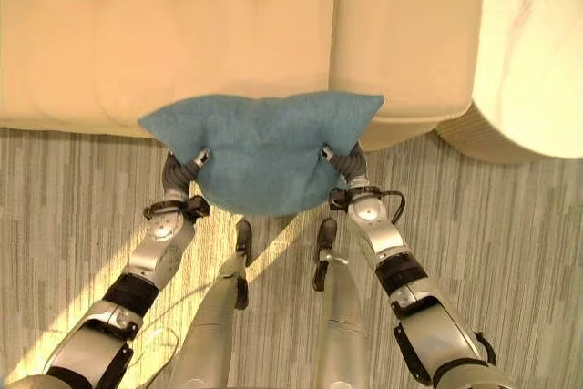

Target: Pick up all the scattered cushions and arrange them neatly on the sofa.

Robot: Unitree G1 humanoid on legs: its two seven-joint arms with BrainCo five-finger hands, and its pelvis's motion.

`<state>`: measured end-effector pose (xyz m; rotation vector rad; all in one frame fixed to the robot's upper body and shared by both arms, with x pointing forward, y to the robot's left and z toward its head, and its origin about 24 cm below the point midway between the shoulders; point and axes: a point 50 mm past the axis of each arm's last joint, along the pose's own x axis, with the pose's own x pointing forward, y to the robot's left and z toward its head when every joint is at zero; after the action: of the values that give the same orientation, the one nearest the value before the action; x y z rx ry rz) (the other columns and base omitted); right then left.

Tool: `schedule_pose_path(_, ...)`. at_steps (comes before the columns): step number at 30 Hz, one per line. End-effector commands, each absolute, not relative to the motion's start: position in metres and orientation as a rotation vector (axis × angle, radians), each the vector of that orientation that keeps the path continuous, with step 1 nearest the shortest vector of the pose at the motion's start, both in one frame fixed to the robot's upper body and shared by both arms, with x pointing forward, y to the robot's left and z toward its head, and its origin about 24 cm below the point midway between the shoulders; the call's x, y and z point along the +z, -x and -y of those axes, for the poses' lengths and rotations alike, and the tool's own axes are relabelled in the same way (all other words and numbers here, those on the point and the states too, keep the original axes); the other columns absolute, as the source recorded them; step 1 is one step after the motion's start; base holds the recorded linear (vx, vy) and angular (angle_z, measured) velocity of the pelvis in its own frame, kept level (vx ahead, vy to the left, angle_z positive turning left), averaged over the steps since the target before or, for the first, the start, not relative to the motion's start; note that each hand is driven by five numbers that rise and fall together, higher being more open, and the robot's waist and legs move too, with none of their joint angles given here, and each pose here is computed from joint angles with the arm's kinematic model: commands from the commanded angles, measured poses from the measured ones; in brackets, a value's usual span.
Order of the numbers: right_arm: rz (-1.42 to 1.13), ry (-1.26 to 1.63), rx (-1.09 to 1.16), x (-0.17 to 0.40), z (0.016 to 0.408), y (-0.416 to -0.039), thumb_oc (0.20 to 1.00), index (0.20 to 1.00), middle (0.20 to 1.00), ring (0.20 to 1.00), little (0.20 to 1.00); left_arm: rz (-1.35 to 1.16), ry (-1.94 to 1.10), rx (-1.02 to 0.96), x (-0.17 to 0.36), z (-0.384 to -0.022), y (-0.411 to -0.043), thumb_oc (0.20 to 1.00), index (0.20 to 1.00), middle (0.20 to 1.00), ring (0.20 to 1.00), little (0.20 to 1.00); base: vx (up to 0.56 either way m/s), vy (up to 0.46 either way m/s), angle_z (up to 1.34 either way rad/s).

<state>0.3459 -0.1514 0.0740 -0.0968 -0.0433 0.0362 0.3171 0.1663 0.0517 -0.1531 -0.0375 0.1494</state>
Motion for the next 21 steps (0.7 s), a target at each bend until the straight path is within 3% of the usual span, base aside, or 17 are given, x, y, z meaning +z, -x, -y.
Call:
schedule_pose_path(1, 0.322, 0.028, 0.234, 0.126, 0.108, -0.344, 0.2, 0.2, 0.2, 0.2, 0.2, 0.269, 0.194, 0.013, 0.095, -0.149, -0.321, 0.2, 0.2, 0.2, 0.2, 0.2, 0.08, -0.027, 0.06)
schedule_pose_path(15, 0.128, 0.046, 0.24, 0.065, 0.131, -0.311, 0.2, 0.2, 0.2, 0.2, 0.2, 0.043, 0.188, 0.092, 0.028, -0.187, -0.271, 0.2, 0.2, 0.2, 0.2, 0.2, 0.08, -0.033, 0.05)
schedule_pose_path(21, 0.059, 0.086, 0.173, 0.044, 0.157, -0.295, 0.2, 0.2, 0.2, 0.2, 0.2, -0.04, 0.195, 0.065, 0.008, -0.181, -0.256, 0.2, 0.2, 0.2, 0.2, 0.2, 0.05, -0.095, 0.57)
